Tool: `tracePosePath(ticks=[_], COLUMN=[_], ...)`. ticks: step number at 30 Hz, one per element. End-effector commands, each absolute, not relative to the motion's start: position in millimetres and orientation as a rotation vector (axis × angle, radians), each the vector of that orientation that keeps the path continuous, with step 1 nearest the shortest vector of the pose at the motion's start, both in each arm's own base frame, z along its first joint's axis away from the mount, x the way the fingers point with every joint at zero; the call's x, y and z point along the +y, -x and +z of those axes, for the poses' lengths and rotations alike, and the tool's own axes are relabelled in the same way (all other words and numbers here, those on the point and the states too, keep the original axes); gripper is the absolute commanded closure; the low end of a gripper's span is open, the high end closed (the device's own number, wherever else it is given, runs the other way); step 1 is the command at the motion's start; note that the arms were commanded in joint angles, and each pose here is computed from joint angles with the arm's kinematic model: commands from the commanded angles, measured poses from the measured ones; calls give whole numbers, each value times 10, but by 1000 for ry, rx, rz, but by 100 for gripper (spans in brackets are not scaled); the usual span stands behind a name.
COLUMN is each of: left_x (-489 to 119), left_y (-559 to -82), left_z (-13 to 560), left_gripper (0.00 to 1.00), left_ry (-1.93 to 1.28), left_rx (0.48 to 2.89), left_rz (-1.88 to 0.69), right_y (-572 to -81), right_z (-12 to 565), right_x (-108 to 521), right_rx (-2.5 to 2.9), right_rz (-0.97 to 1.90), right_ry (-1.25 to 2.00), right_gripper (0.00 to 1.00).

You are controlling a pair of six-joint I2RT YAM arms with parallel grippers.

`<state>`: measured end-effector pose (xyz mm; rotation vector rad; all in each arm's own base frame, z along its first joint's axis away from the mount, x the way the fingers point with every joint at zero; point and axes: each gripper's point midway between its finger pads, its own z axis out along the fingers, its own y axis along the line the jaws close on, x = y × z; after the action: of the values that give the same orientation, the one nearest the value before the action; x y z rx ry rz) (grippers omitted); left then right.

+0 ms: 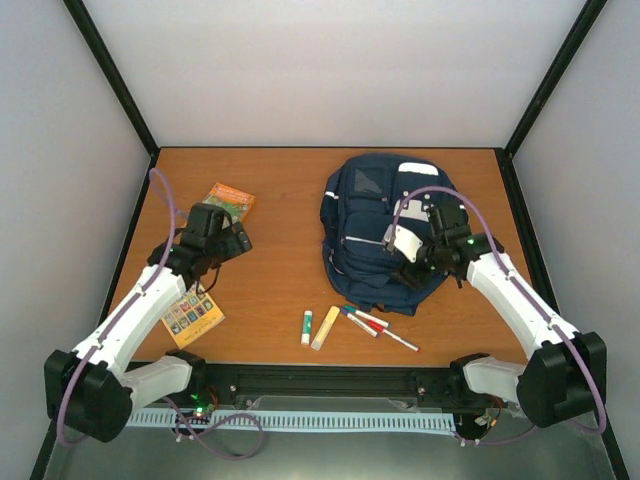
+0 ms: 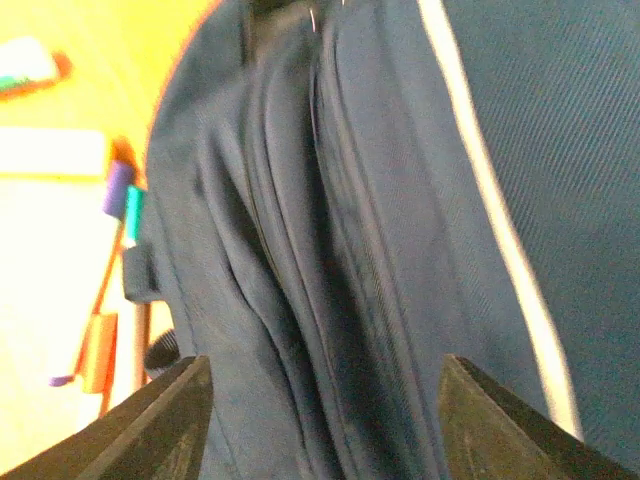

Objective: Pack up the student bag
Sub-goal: Pick up the book from the center of the board.

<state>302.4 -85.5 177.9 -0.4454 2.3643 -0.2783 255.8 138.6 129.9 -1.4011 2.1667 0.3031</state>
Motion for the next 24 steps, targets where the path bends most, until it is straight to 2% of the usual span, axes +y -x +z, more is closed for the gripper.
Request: tracePosePath(ticks=[1,9,19,24], left_x=[-430,177,732,795], left_y=[-2823,-2604,-2201,-2116], left_z=[1381,993,848,672], left_gripper=[2,0,0,0], left_ry=[784,1100,1372,1470], left_rx=[2435,2393,2181,2184], left_rz=[-249,-142,35,68], right_y=[-2444,-2516,-2408,-2386], right_z=[1785,1931,1785,1879], right_x=[1687,1988,1968,1983], right_rx=[2031,1949,1953,1924], right_rz=[548,799,813,824], right_ry=[1398,1275,1283,1280], right_gripper=[34,30,27,27])
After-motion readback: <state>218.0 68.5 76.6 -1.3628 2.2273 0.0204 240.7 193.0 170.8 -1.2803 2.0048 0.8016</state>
